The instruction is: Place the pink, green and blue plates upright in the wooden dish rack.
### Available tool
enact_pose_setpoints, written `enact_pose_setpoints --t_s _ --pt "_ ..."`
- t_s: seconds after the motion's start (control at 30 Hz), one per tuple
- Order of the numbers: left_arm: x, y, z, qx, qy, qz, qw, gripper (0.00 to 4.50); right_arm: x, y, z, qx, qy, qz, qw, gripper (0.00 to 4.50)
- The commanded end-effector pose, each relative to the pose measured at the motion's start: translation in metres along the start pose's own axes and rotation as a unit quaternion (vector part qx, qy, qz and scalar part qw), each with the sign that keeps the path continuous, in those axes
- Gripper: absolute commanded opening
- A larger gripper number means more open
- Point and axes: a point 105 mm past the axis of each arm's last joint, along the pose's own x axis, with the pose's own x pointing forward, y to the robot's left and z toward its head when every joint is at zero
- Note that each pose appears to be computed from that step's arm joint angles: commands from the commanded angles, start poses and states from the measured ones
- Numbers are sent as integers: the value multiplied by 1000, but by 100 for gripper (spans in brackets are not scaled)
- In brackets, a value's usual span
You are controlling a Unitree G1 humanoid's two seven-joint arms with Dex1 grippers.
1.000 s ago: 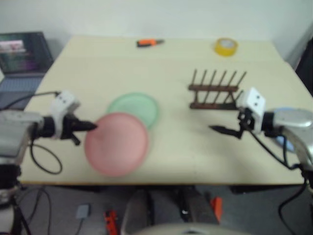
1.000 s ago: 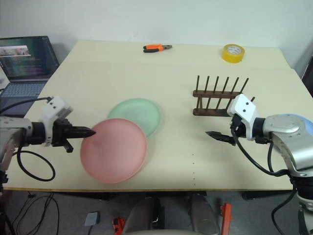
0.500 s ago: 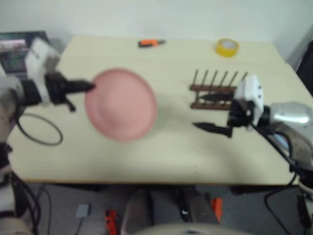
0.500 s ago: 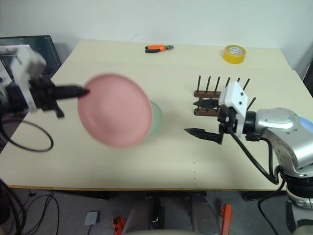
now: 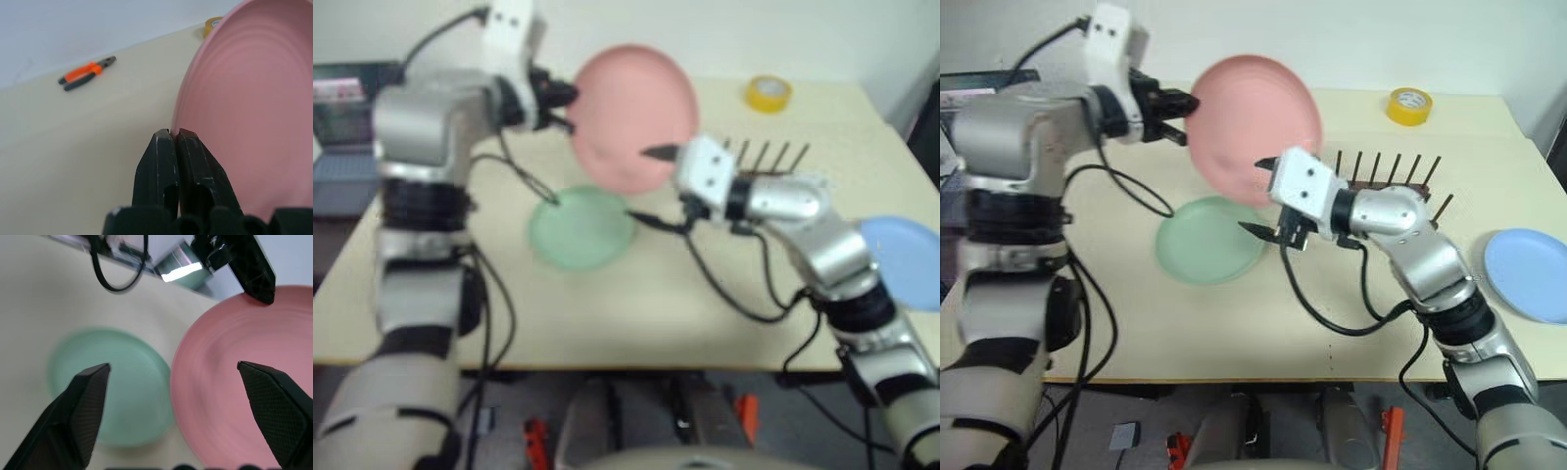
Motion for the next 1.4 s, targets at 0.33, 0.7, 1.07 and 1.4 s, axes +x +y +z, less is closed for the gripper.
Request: enact_pose_setpoints --t_s 0.33,0.7,1.07,1.4 --pt "-11 0 28 -49 -26 39 998 4 22 4 -24 -151 41 -24 987 450" --pt "-16 -10 20 -69 -6 23 997 0 36 -1 -33 -192 52 -53 979 316" --pt "-15 -14 15 -66 4 13 998 0 38 -10 -33 -200 52 -78 975 4" --pt "-13 -2 4 -17 23 35 999 68 33 -15 -28 -198 36 -95 975 0"
